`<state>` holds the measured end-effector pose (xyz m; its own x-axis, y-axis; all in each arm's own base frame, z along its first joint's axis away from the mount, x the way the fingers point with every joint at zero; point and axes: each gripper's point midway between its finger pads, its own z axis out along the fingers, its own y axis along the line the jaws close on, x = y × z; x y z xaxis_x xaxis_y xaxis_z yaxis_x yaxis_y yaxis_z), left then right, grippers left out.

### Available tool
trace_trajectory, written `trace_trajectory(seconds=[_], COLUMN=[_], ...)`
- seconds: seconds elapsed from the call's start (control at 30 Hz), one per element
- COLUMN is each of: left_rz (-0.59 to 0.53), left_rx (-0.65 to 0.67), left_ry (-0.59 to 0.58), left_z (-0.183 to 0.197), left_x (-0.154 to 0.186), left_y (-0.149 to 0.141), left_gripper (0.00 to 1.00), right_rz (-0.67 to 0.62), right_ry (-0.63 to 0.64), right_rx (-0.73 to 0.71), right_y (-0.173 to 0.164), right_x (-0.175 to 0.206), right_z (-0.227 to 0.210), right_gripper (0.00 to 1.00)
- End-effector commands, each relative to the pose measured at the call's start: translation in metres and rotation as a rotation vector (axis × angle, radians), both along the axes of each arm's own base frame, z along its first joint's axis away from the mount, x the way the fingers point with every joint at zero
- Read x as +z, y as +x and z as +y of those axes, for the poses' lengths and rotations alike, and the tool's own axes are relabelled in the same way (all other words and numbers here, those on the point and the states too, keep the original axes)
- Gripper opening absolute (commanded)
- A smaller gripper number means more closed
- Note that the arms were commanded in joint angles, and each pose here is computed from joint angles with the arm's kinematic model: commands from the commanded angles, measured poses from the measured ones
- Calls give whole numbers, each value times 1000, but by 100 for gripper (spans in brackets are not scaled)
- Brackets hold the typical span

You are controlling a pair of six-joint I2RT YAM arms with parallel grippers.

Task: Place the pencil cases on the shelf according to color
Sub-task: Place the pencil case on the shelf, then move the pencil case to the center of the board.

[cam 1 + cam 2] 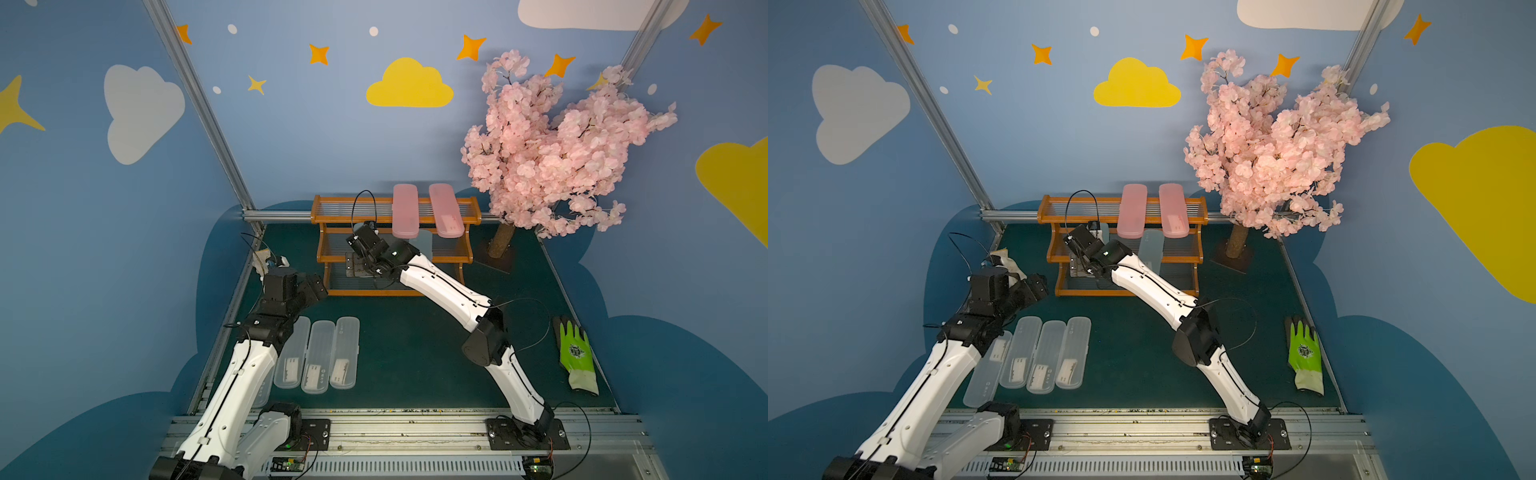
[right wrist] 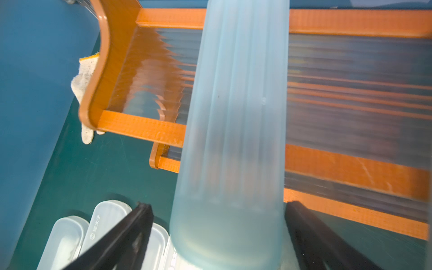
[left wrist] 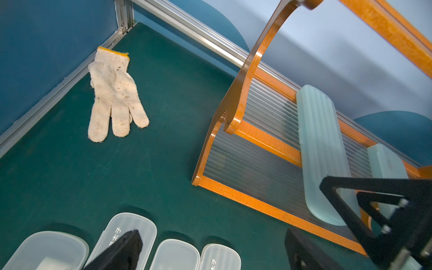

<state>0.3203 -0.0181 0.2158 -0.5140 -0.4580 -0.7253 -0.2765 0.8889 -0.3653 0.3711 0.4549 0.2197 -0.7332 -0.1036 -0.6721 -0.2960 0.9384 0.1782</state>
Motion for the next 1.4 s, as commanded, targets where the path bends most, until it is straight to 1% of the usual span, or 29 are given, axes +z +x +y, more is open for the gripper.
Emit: trace_trajectory(seconds=[0.0,0.23,0.37,0.43,0.47,0.5,0.53,0.63,0.73,0.8,0.87,0.97,1.07,1.17,1.23,1.37], left_rz=[25,65,139,203,240,256,251,213,224,252,286,323,286,293,310,304], left_rx=[-10,18,27,97,173,240,270,362,445,495,554,659,705,743,771,818], left_ry=[20,62,47,32,23,12,-2,-47,-107,-146,-175,-244,-283,-262,-273,-292], left_z=[0,6,5,15,26,37,44,64,84,96,108,127,138,149,156,173], left_x=[-3,-12,-32,-47,-56,-61,-64,-68,-77,-88,-99,-123,-136,-141,-145,-150], left_y=[-1,-6,-13,-25,-35,-45,-50,-62,-66,-66,-68,-78,-83,-89,-93,-98], left_gripper=[100,100,100,100,100,100,100,100,100,100,100,100,100,100,100,100], right_rz=[-69,-101,-121,-130,-134,-136,-132,-79,-17,44,96,182,242,272,285,291], right_ry=[-2,-43,-52,-59,-61,-62,-57,-10,39,33,-3,-66,-115,-143,-159,-182], right_rx=[4,44,95,127,142,160,174,262,318,333,344,362,412,441,453,465], right_y=[-14,-39,-64,-80,-88,-97,-105,-137,-164,-179,-189,-201,-211,-218,-222,-224], right_x=[38,50,59,61,62,60,58,39,8,-15,-35,-60,-79,-94,-101,-108], right_z=[-12,-20,-20,-21,-22,-23,-23,-19,-13,-11,-11,-12,-11,-11,-13,-19], right_gripper=[96,96,96,96,96,96,96,96,96,95,95,95,95,95,95,95])
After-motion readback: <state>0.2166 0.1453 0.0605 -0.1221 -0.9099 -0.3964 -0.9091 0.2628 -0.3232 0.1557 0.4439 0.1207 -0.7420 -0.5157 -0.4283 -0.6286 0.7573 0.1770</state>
